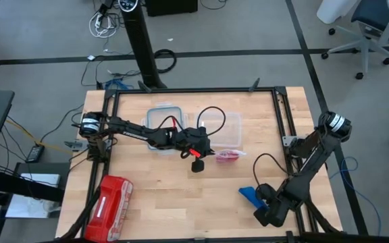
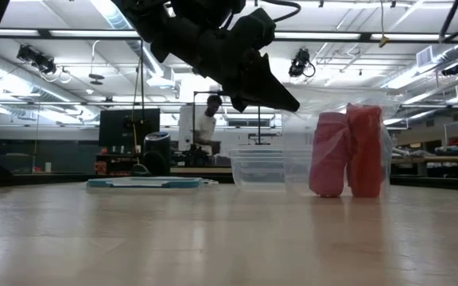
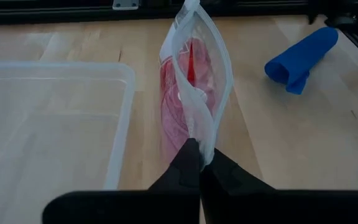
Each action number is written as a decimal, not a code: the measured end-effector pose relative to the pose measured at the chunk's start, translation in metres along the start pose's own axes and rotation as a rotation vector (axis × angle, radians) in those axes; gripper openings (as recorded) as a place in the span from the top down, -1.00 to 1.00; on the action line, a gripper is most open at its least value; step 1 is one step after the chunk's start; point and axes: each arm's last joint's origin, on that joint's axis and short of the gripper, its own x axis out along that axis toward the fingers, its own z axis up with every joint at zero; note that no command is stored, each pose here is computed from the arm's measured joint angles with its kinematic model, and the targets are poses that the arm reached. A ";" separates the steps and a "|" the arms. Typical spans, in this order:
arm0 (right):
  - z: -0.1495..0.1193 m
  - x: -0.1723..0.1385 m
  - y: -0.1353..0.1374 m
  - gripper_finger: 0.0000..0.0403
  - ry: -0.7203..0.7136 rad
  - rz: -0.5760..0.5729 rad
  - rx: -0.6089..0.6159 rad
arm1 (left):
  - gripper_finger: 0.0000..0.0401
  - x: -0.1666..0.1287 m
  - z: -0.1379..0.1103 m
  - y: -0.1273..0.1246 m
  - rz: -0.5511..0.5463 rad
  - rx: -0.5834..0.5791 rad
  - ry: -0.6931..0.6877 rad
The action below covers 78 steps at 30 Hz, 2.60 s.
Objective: Roll bandage
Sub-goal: Put the blue bandage into the transparent zip bag
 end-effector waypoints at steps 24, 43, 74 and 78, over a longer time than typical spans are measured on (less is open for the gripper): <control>0.013 0.000 0.006 -0.39 0.143 -0.050 0.061 | 1.00 0.000 0.002 0.000 -0.004 0.010 -0.016; 0.011 0.001 0.005 -0.30 -0.024 0.005 0.082 | 1.00 0.000 0.001 0.000 -0.011 -0.003 -0.009; 0.008 0.049 0.005 0.23 0.020 -0.167 0.018 | 1.00 0.000 -0.001 0.000 -0.015 0.002 0.015; 0.008 0.049 0.005 0.38 0.020 -0.170 -0.011 | 1.00 0.000 -0.001 0.000 -0.015 0.001 0.016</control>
